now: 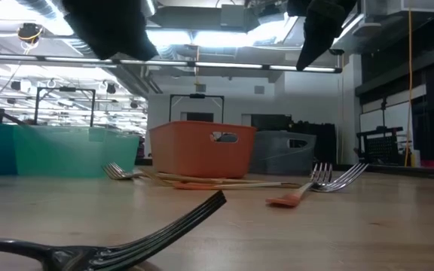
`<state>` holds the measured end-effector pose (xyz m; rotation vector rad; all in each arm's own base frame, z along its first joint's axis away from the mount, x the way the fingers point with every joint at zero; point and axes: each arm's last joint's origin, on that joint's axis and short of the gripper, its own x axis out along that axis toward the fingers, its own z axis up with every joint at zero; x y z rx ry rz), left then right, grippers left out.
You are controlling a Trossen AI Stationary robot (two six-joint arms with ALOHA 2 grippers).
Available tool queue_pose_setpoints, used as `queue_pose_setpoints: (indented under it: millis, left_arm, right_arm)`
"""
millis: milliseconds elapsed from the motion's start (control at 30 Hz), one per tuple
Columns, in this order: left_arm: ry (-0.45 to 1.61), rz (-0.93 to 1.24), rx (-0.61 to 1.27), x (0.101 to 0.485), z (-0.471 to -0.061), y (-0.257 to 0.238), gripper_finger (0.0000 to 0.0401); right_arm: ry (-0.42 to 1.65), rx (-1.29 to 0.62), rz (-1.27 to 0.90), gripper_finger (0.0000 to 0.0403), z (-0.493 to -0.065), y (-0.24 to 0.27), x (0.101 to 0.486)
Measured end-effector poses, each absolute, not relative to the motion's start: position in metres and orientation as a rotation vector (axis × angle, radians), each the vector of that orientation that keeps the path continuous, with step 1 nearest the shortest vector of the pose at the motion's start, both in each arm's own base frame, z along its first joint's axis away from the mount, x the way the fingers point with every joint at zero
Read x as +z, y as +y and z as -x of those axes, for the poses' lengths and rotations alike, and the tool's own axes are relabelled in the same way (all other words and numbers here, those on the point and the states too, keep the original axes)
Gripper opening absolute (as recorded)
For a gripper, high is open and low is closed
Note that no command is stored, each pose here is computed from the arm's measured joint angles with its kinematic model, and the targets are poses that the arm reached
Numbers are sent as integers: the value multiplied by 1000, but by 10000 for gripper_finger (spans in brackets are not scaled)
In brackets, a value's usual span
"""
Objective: Sort silverware by color (type)
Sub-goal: Put the blue fork into the black bin
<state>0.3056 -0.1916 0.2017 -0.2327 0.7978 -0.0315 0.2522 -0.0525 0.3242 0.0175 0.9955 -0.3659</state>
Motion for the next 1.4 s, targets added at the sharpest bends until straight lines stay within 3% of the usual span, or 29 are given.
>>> queue_pose_setpoints:
  millis: [800,1400]
  left_arm:
    - [858,184,-115,137,-299,-243,121]
    - [874,185,-141,135,-298,-245,121]
  right_arm:
    - [996,-363,-20,88,-252,-52,324]
    - [991,-373,-38,88,-252,-52,324]
